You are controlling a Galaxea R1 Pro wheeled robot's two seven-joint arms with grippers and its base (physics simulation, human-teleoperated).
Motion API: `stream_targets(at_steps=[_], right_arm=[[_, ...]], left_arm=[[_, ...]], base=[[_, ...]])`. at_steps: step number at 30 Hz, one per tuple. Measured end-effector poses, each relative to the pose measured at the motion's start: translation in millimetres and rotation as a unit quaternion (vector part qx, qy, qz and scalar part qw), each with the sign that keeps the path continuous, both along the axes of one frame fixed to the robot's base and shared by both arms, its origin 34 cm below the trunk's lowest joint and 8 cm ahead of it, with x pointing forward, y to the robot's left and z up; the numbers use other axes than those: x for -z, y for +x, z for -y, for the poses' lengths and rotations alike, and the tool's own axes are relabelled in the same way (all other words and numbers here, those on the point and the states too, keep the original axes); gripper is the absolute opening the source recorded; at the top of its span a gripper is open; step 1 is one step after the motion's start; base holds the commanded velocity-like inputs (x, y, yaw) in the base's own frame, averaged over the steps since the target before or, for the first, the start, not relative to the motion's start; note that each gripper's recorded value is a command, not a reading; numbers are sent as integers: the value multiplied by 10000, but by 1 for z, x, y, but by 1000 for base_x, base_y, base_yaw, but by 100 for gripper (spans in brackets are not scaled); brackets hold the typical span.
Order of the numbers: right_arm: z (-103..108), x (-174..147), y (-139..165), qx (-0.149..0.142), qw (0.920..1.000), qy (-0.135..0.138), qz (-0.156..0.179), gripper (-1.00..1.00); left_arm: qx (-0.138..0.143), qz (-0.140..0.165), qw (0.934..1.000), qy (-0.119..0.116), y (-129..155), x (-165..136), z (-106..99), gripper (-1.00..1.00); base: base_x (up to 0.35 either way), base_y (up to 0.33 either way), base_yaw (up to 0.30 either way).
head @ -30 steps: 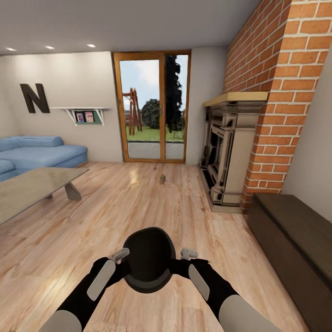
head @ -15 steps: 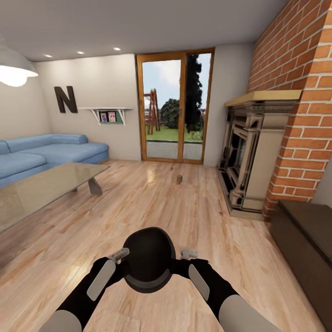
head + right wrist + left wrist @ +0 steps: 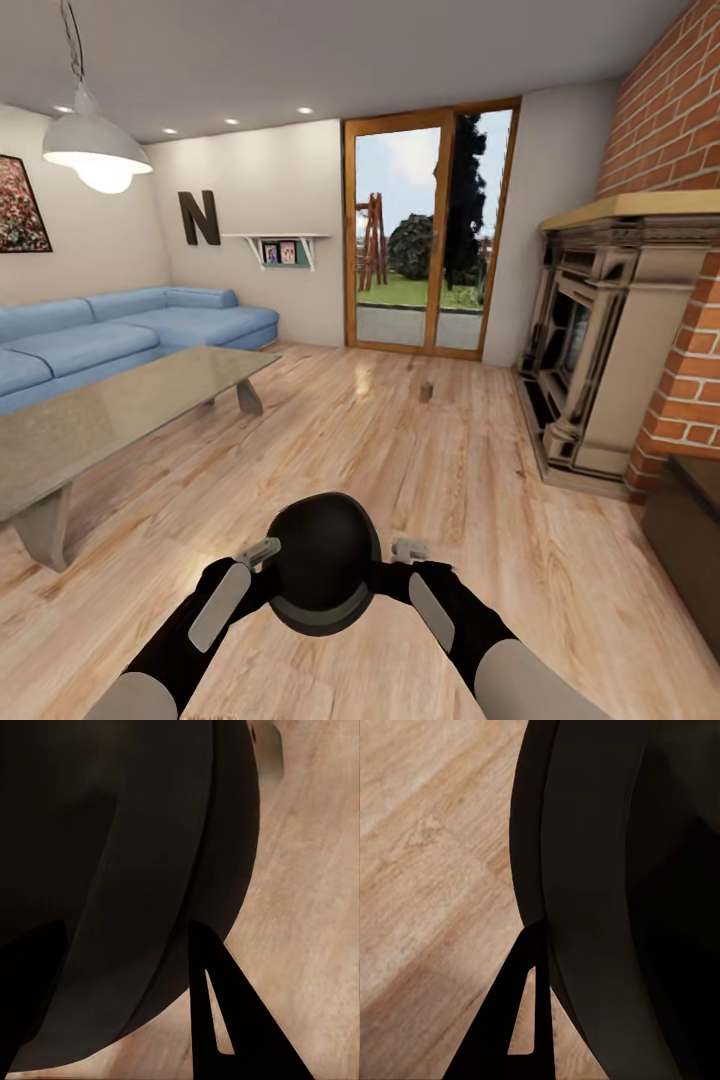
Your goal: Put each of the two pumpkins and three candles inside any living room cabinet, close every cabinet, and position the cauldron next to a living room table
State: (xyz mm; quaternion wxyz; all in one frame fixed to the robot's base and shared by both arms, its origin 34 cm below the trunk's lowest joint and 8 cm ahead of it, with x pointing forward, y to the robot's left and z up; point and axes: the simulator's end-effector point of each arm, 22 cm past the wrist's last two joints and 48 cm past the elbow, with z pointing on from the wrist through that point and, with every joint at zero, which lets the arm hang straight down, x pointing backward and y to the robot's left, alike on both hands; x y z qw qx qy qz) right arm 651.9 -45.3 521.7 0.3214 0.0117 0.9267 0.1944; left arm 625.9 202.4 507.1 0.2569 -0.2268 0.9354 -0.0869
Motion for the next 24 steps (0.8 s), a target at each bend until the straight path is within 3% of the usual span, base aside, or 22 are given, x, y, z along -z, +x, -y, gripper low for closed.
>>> stream_targets(at_steps=[17, 24], right_arm=[[0, 0, 0, -1, 10000, 0, -7, -100], [0, 0, 0, -1, 10000, -1, -4, -100]], left_arm=[[-2, -8, 10000, -2, 0, 0, 0, -100], [3, -3, 10000, -1, 0, 0, 0, -100]], base=[[-148, 0, 271], [-44, 0, 271]])
